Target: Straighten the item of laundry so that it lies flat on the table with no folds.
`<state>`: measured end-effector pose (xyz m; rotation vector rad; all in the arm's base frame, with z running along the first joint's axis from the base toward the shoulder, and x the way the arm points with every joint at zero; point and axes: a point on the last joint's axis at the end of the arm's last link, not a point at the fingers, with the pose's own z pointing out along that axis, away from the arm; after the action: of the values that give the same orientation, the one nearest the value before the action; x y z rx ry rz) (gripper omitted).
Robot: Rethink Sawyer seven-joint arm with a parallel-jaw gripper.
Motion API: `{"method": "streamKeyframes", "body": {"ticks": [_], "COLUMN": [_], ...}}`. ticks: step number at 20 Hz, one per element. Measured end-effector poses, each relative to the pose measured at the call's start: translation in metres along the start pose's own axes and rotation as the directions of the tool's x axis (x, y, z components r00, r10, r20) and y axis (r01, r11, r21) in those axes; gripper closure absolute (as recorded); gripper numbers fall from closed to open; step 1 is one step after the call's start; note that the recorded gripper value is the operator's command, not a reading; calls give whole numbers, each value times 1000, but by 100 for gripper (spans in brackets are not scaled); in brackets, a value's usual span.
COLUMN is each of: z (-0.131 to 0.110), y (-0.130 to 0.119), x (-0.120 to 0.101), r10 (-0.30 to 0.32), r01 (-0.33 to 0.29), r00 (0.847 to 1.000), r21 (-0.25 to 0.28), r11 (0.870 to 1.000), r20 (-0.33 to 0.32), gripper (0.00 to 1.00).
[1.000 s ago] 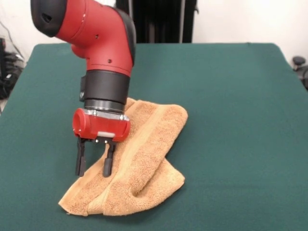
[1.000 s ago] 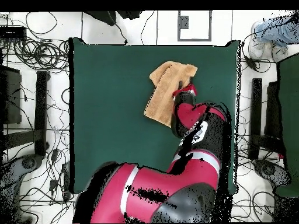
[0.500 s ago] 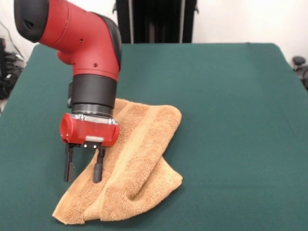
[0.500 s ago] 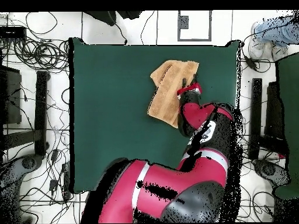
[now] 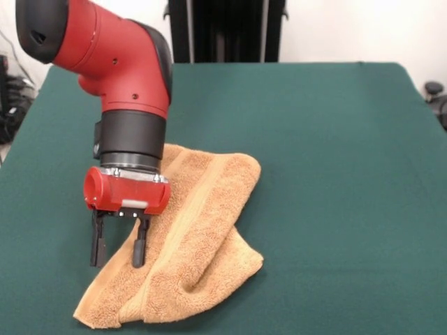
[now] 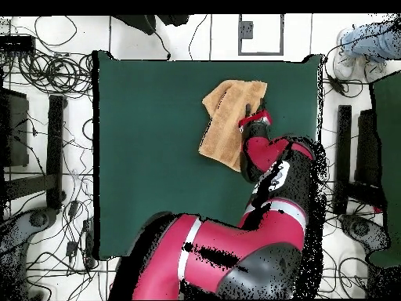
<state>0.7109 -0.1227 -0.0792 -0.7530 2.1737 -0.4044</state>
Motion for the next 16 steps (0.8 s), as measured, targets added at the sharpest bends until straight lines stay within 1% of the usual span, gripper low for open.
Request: {"method": "streamKeyframes", "body": {"ticks": [4, 9, 11, 14, 16], "z": [-1, -4, -7, -10, -15], "y": [0, -1, -4, -5, -9], "x": [0, 0, 1, 1, 4], "r10": [-7, -42, -62, -72, -78], "r01": [7, 42, 62, 71, 76], "r00": [1000, 999, 998, 997, 996], "r21": [-3, -20, -28, -32, -36], "r11": [1000, 999, 998, 997, 996], "r20": [1, 4, -6, -17, -43], "gripper": [0, 0, 0, 0, 0]}}
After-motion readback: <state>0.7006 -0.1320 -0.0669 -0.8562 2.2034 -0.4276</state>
